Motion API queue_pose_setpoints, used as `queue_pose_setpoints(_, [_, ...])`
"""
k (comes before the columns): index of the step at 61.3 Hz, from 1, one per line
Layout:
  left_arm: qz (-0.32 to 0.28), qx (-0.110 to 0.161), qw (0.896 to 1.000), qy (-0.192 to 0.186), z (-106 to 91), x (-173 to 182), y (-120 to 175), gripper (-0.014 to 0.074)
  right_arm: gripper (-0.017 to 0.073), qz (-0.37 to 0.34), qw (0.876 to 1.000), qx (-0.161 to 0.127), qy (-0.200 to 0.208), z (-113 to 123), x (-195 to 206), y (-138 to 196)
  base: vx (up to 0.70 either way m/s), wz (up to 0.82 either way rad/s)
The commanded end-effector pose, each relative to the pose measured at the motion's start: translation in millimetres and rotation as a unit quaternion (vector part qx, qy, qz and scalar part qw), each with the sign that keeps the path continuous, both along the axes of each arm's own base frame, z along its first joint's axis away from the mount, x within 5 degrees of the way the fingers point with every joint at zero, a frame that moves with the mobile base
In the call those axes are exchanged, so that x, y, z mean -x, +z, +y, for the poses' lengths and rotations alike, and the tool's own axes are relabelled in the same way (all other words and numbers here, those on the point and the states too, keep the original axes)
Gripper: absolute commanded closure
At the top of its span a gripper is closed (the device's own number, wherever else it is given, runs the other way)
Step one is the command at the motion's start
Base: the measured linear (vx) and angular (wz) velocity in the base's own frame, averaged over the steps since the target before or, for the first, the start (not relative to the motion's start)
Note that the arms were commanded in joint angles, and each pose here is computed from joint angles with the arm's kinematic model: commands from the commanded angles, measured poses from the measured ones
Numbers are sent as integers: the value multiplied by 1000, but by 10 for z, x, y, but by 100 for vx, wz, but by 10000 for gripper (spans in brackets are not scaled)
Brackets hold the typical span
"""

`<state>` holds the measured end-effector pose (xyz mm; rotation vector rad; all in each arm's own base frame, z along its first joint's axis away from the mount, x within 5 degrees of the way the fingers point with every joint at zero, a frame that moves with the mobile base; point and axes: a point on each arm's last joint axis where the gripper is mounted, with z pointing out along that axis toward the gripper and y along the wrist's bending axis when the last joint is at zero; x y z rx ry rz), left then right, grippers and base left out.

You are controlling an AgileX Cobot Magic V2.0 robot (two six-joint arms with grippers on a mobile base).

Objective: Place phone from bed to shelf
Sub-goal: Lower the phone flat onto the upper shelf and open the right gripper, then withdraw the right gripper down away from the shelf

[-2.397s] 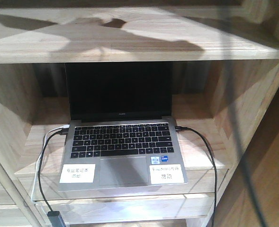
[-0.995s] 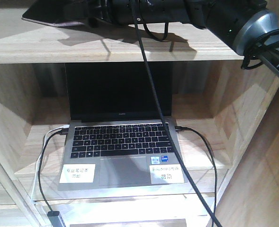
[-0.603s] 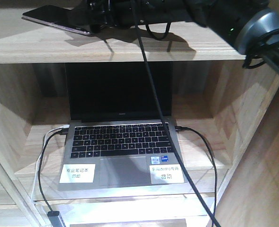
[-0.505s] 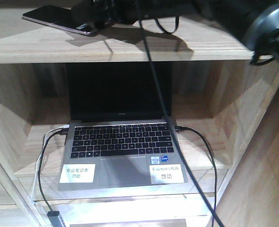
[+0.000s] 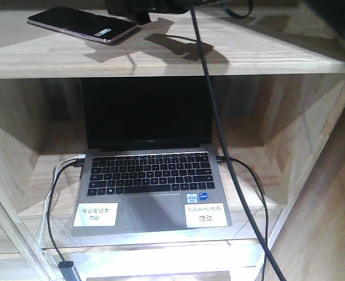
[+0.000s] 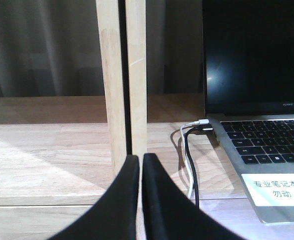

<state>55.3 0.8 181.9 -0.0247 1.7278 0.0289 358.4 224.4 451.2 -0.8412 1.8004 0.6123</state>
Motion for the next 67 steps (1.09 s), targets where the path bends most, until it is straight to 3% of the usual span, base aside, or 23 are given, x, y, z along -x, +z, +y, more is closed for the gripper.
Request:
queue_pose_setpoints(1, [-38, 3, 999, 5, 9, -5, 61, 593, 92, -49, 998, -41, -13, -163, 217, 419, 0, 0])
queue_pose_setpoints(15, [-38, 3, 999, 5, 9, -5, 61, 593, 284, -44, 997, -55, -27, -324, 323, 519, 0, 0])
queue_pose_setpoints(33, [-38, 3, 999, 5, 9, -5, 61, 593, 571, -58, 990, -88, -97, -692, 499, 445, 0, 0])
queue_pose_setpoints(48, [-38, 3, 999, 5, 9, -5, 61, 593, 569, -75, 987, -73, -120, -897, 888, 227, 0, 0])
queue_pose_setpoints(67, [-38, 3, 999, 5, 9, -5, 61, 593, 568, -83, 982, -83, -147, -1201, 1524, -60, 0, 0])
